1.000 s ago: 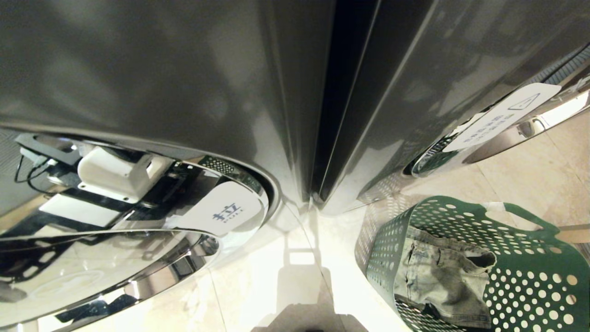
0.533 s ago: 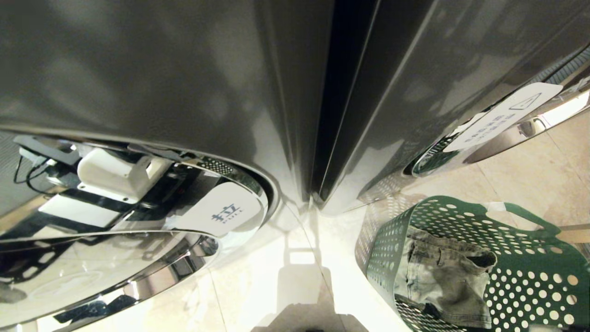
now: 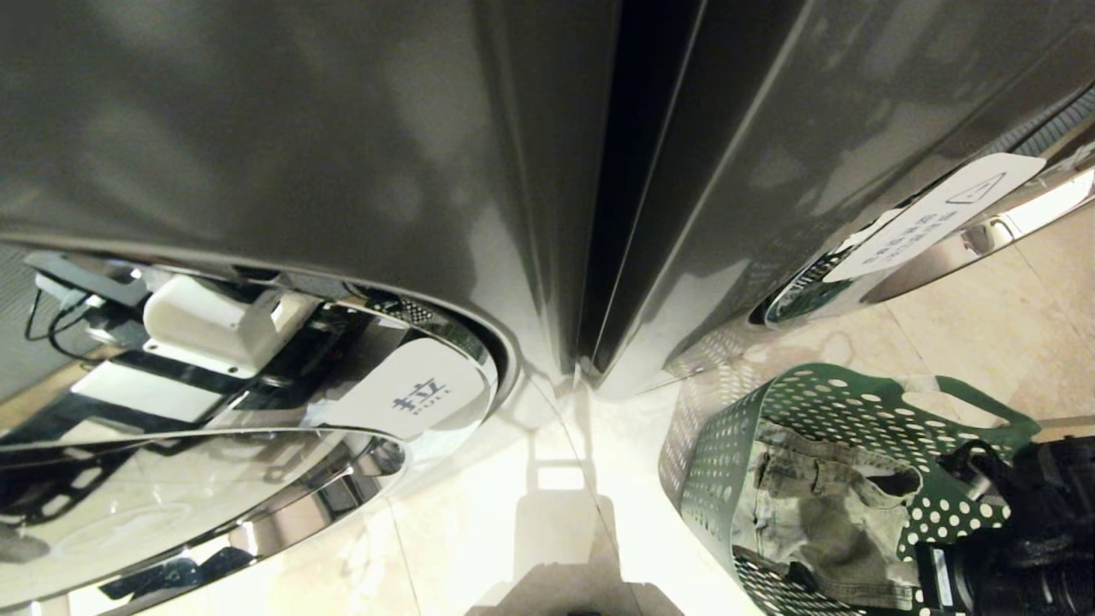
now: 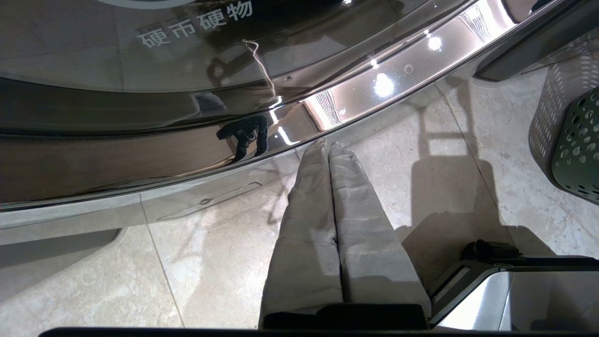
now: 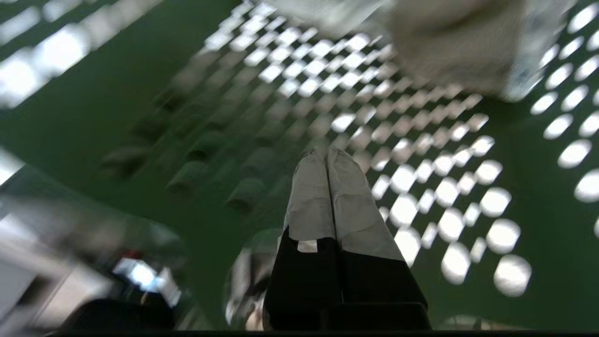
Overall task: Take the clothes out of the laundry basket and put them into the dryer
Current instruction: Take the clothes out of the basket
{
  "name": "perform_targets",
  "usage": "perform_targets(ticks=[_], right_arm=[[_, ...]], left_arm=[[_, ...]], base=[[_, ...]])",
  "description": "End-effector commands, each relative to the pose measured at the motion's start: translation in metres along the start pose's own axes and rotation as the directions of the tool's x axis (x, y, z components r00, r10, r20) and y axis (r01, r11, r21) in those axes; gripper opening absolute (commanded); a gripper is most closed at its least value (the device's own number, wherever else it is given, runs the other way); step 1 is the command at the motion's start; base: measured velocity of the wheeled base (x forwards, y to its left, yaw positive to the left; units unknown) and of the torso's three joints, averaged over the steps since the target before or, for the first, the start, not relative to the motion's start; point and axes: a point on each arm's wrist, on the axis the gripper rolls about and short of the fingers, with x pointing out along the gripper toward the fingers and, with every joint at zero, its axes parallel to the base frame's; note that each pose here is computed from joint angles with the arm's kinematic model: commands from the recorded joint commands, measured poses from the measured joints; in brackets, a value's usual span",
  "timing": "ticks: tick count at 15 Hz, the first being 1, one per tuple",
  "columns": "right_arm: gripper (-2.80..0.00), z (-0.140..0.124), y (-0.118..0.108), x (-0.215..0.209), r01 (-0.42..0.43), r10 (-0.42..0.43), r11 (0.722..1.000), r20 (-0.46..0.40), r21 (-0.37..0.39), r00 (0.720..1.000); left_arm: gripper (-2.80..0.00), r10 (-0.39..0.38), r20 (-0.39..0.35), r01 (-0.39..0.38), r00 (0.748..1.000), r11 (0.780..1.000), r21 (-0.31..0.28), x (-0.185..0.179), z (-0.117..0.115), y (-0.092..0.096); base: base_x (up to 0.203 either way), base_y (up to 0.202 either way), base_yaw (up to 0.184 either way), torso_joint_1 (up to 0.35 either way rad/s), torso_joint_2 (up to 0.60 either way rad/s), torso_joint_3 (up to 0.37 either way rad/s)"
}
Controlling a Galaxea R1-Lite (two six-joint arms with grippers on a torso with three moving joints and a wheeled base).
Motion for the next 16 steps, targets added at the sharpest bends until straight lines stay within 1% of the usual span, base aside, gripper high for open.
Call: perform_targets(ticks=[1,3,4,6,7,8,9,11,12,13,15,16], right_arm=[[-2.80,-0.003,-0.010,0.037,0.038,-0.037,0.999,-0.070,0.018,0.997],[-2.80,0.003,-0.014,0.056,0.053,-0.053,0.998,-0.010,-0.014,0.999],[-2.80,0.002,-0.016,0.066,0.056,-0.058,0.997,-0.018,-0.054,0.998],[-2.80,-0.003,-0.020,0.082,0.052,-0.061,0.981,-0.040,-0.189,0.997],[-2.80,-0.006,-0.022,0.090,0.048,-0.062,0.976,-0.061,-0.213,0.996],[-2.80,-0.009,-0.024,0.098,0.045,-0.064,0.974,-0.078,-0.220,0.995],[0.00,-0.009,-0.026,0.108,0.045,-0.065,0.973,-0.083,-0.225,0.994],[0.00,-0.006,-0.029,0.131,0.045,-0.058,0.969,-0.049,-0.241,0.997],[0.00,-0.007,-0.029,0.143,0.038,-0.050,0.965,-0.043,-0.261,0.998],[0.00,-0.008,-0.028,0.152,0.030,-0.041,0.953,-0.032,-0.300,0.999],[0.00,-0.006,-0.028,0.167,0.001,-0.006,0.915,-0.010,-0.403,1.000],[0.00,-0.003,-0.029,0.175,-0.011,0.011,0.908,-0.004,-0.418,1.000]], left_arm=[[-2.80,0.001,0.001,-0.001,1.000,1.000,0.000,0.000,0.000,0.000],[-2.80,0.000,0.001,0.000,1.000,1.000,0.001,0.000,0.000,0.000],[-2.80,0.000,0.001,0.000,1.000,1.000,0.000,0.000,0.000,0.000],[-2.80,0.000,0.001,0.000,1.000,1.000,0.001,0.000,0.000,0.000],[-2.80,0.000,0.001,0.000,1.000,1.000,0.001,0.000,0.000,0.000],[-2.80,0.001,0.001,-0.001,1.000,1.000,0.001,0.000,0.000,0.000],[-2.80,0.001,0.001,-0.001,1.000,1.000,0.001,0.000,0.000,0.000],[-2.80,0.000,0.001,0.000,1.000,1.000,0.001,0.000,0.000,0.000],[-2.80,0.000,0.000,0.000,1.000,1.000,0.000,0.000,0.000,0.000],[-2.80,0.000,0.001,0.000,1.000,1.000,0.001,0.000,0.000,0.000],[-2.80,0.000,0.001,0.000,1.000,1.000,0.001,0.000,0.000,0.000],[-2.80,0.001,0.001,-0.001,1.000,1.000,0.001,0.000,0.000,0.000]], base=[[0.000,0.000,0.000,0.000,0.00,0.000],[0.000,0.000,0.000,0.000,0.00,0.000],[0.000,0.000,0.000,0.000,0.00,0.000],[0.000,0.000,0.000,0.000,0.00,0.000],[0.000,0.000,0.000,0.000,0.00,0.000],[0.000,0.000,0.000,0.000,0.00,0.000],[0.000,0.000,0.000,0.000,0.00,0.000],[0.000,0.000,0.000,0.000,0.00,0.000],[0.000,0.000,0.000,0.000,0.00,0.000],[0.000,0.000,0.000,0.000,0.00,0.000],[0.000,0.000,0.000,0.000,0.00,0.000],[0.000,0.000,0.000,0.000,0.00,0.000]])
